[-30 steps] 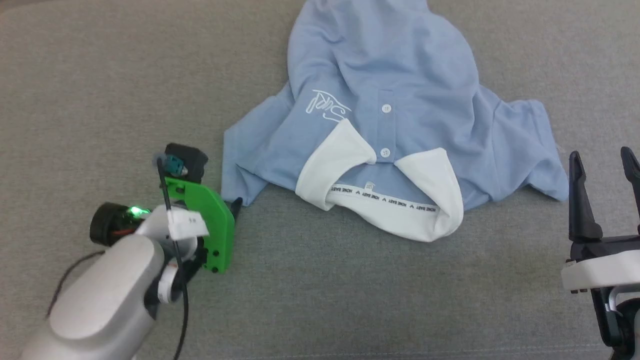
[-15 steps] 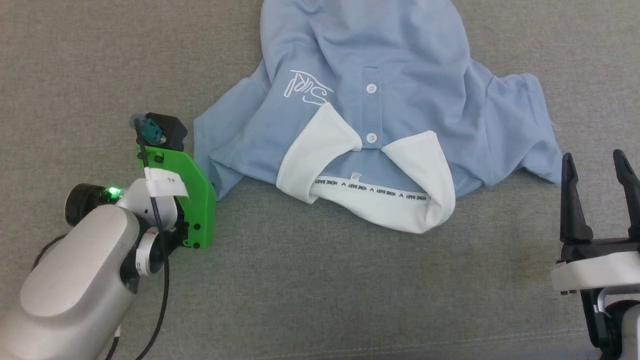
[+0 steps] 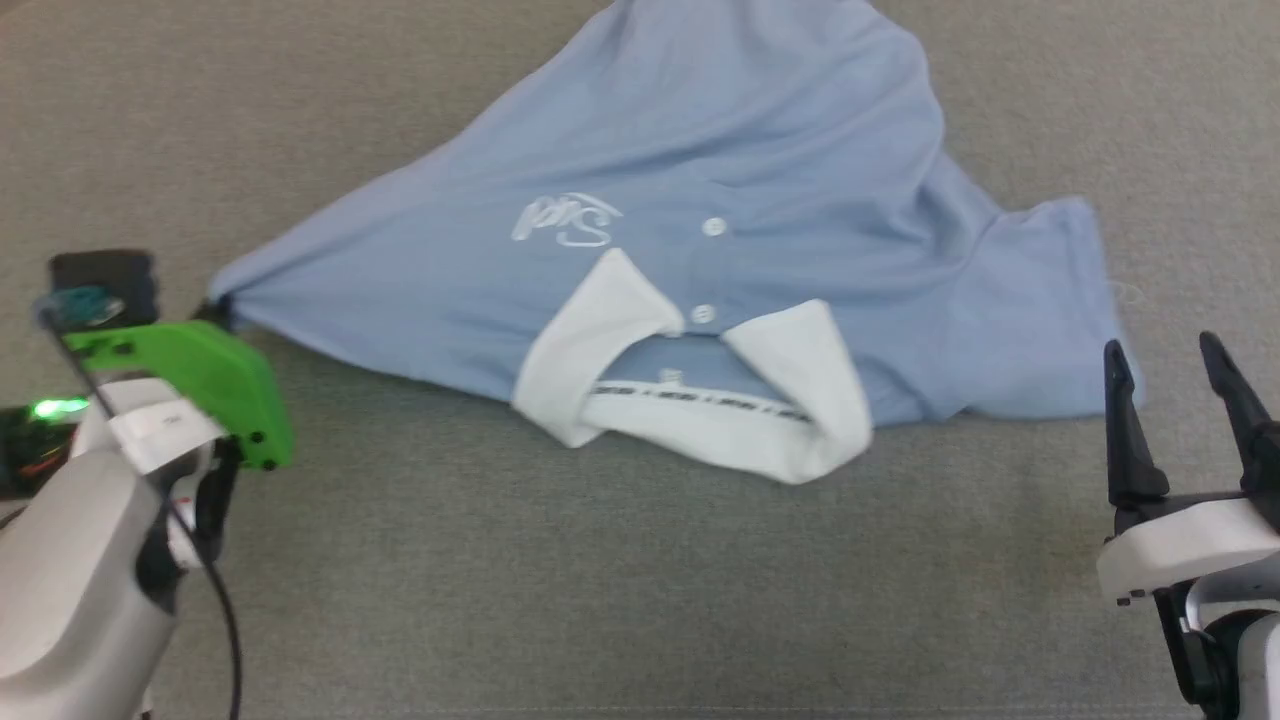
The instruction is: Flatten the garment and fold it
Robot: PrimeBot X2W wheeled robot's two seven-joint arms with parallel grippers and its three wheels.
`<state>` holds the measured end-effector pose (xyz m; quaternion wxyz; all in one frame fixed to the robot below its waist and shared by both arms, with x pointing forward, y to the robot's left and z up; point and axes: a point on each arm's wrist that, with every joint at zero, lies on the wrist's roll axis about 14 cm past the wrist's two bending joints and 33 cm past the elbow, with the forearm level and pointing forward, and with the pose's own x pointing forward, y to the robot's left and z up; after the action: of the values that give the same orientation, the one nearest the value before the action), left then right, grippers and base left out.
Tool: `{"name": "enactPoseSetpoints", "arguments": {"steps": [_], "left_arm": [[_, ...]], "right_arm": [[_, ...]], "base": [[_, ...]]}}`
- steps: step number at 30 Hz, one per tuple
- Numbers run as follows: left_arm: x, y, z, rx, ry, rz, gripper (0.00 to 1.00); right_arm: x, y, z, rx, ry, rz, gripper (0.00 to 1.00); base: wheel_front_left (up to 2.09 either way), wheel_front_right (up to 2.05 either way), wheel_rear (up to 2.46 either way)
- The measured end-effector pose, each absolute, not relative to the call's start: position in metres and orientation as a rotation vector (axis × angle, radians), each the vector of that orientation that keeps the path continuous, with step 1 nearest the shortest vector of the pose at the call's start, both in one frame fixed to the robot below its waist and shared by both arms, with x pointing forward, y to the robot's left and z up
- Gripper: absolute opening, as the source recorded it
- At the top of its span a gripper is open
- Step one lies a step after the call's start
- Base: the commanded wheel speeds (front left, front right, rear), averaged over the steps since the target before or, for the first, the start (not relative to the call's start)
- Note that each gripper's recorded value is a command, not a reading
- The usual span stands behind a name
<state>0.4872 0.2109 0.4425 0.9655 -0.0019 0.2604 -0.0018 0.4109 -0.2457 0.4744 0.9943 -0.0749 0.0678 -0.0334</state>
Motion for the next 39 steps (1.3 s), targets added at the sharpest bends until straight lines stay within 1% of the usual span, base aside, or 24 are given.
{"name": "enactPoseSetpoints", "arguments": {"steps": [3, 6, 7, 10, 12, 15, 17, 20, 23, 26, 28, 31, 36, 39], "left_arm": [[0.479, 0.242, 0.450, 0.004, 0.475, 0.091, 0.00], [0.466, 0.255, 0.446, 0.006, 0.482, 0.133, 0.00], [0.462, 0.254, 0.443, 0.009, 0.492, 0.124, 1.00], [0.452, 0.247, 0.435, 0.017, 0.514, 0.084, 1.00], [0.452, 0.245, 0.439, 0.030, 0.483, 0.070, 1.00], [0.456, 0.239, 0.459, 0.047, 0.365, 0.037, 1.00], [0.458, 0.233, 0.476, 0.058, 0.260, 0.008, 1.00], [0.457, 0.215, 0.512, 0.095, 0.063, -0.084, 1.00], [0.450, 0.208, 0.527, 0.117, -0.025, -0.118, 1.00], [0.441, 0.209, 0.523, 0.118, -0.022, -0.119, 1.00], [0.436, 0.211, 0.518, 0.115, -0.011, -0.112, 1.00], [0.431, 0.212, 0.512, 0.116, 0.002, -0.100, 1.00], [0.427, 0.219, 0.504, 0.110, 0.018, -0.069, 1.00], [0.424, 0.224, 0.499, 0.113, 0.032, -0.052, 1.00]], "right_arm": [[0.410, -0.240, 0.469, -0.146, 0.170, -0.051, 1.00], [0.410, -0.237, 0.464, -0.149, 0.202, -0.043, 1.00], [0.410, -0.237, 0.462, -0.149, 0.216, -0.041, 1.00], [0.407, -0.234, 0.450, -0.144, 0.276, -0.035, 1.00], [0.406, -0.234, 0.445, -0.132, 0.309, -0.035, 1.00], [0.405, -0.233, 0.440, -0.109, 0.370, -0.030, 1.00], [0.402, -0.235, 0.435, -0.096, 0.430, -0.030, 1.00], [0.397, -0.237, 0.425, -0.080, 0.549, -0.025, 1.00], [0.396, -0.239, 0.416, -0.061, 0.669, -0.020, 1.00], [0.400, -0.242, 0.411, -0.051, 0.764, -0.023, 1.00], [0.407, -0.241, 0.410, -0.030, 0.795, -0.023, 1.00], [0.415, -0.239, 0.406, -0.052, 0.842, -0.011, 1.00], [0.411, -0.235, 0.380, -0.072, 0.966, -0.004, 1.00], [0.414, -0.226, 0.371, -0.065, 0.994, 0.014, 1.00]], "base": [[0.00, 0.00, 0.00], [0.00, 0.00, 0.00], [0.00, 0.00, 0.00], [0.00, 0.00, 0.00], [0.00, 0.00, 0.00], [0.00, 0.00, 0.00], [0.00, 0.00, 0.00], [0.00, 0.00, 0.00], [0.00, 0.00, 0.00], [0.00, 0.00, 0.00], [0.00, 0.00, 0.00], [0.00, 0.00, 0.00], [0.00, 0.00, 0.00], [0.00, 0.00, 0.00]]}}
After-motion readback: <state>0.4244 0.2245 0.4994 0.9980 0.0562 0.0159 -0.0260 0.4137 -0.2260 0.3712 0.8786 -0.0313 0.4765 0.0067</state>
